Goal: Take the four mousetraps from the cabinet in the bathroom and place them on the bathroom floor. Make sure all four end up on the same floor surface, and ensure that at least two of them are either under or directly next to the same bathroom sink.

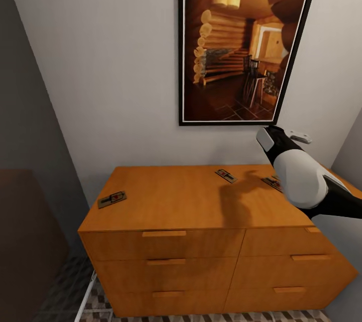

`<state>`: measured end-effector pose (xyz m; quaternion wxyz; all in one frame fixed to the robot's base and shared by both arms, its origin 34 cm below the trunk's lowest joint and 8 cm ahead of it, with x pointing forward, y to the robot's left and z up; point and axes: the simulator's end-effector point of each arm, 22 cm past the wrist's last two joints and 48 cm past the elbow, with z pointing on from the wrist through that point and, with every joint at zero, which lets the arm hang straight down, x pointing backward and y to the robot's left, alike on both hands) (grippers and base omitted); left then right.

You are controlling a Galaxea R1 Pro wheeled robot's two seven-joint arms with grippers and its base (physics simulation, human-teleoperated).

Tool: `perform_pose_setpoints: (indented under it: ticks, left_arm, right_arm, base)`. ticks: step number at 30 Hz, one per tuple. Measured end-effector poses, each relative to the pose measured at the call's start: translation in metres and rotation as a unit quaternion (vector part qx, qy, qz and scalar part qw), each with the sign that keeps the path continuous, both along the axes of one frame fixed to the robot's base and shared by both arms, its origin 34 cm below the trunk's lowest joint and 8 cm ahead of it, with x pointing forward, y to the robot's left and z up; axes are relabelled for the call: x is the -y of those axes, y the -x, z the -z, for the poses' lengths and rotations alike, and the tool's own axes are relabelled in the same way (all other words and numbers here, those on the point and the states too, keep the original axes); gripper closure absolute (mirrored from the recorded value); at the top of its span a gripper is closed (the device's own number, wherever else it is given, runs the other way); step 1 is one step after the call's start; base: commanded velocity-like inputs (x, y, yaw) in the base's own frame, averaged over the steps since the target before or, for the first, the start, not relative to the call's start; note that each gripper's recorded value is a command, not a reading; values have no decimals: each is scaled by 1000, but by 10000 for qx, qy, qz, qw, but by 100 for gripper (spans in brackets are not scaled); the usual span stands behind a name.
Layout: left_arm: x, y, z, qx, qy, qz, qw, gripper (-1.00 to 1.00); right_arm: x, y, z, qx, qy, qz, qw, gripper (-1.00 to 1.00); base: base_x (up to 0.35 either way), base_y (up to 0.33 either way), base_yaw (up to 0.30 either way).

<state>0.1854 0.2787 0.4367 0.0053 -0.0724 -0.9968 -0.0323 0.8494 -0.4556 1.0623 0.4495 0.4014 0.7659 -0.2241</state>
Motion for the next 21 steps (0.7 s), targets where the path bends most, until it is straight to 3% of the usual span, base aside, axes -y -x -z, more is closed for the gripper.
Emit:
perform_pose_setpoints:
  ticks: [11, 21]
  left_arm:
    - [0, 1, 0, -4, 0, -9, 10000, -100]
    - [0, 0, 0, -3, 0, -9, 10000, -100]
  right_arm:
    - [21, 6, 5, -35, 0, 111, 9999, -100]
    - [20, -4, 8, 78, -101, -174, 9998, -100]
  base:
    - [0, 0, 0]
    - [0, 0, 0]
